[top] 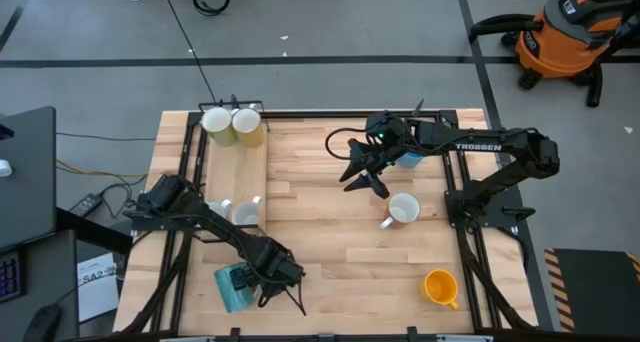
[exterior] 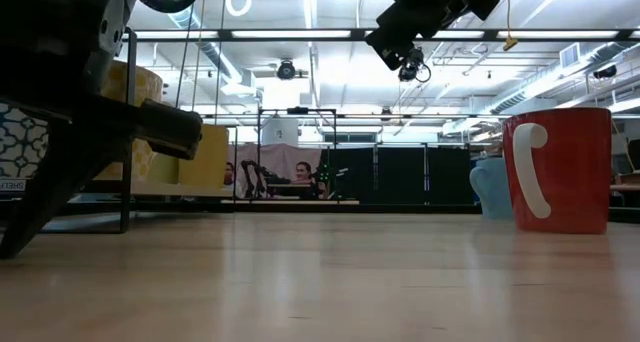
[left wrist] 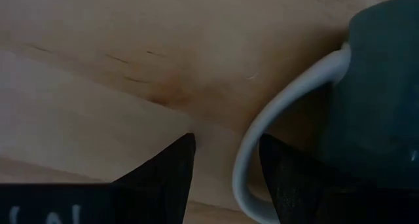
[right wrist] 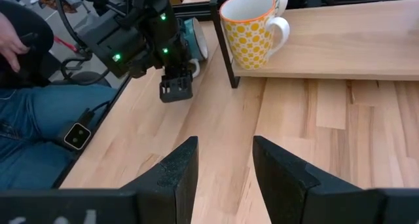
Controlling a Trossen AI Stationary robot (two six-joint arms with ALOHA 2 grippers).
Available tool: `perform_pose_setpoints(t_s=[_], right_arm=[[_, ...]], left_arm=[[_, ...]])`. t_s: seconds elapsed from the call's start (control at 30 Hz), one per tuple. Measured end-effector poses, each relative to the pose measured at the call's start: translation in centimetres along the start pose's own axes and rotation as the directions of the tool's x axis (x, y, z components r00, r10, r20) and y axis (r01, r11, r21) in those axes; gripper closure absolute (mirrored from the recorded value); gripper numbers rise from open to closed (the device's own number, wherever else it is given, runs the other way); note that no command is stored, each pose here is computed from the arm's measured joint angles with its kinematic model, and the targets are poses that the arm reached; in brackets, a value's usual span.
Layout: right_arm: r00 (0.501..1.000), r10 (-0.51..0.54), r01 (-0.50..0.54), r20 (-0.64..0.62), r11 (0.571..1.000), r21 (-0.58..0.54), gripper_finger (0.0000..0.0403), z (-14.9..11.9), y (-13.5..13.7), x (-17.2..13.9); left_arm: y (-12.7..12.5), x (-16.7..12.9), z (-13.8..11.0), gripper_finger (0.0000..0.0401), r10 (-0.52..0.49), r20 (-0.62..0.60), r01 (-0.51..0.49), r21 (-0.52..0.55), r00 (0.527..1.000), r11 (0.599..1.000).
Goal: Place coffee mugs
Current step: Move the light blue mug to the center of the table
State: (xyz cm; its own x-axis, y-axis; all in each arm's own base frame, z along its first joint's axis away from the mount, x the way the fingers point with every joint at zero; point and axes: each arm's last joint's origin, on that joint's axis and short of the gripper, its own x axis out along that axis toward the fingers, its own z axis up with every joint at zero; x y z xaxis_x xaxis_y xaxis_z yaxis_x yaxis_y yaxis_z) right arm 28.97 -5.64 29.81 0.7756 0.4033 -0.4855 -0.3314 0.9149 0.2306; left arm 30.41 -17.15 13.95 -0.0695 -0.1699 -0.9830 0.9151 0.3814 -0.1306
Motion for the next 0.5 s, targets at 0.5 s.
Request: perform_pose_setpoints(t_s=[0.5], right_arm=[[1.0, -0.001, 0.001, 0.0, 1.0, 0.001, 0.0252, 0.0, 0.0, 0.0]], left_arm=[[2.8, -1.4, -1.0, 0.0218, 0.106, 0.009, -0.105, -0.078, 0.994, 0.991]])
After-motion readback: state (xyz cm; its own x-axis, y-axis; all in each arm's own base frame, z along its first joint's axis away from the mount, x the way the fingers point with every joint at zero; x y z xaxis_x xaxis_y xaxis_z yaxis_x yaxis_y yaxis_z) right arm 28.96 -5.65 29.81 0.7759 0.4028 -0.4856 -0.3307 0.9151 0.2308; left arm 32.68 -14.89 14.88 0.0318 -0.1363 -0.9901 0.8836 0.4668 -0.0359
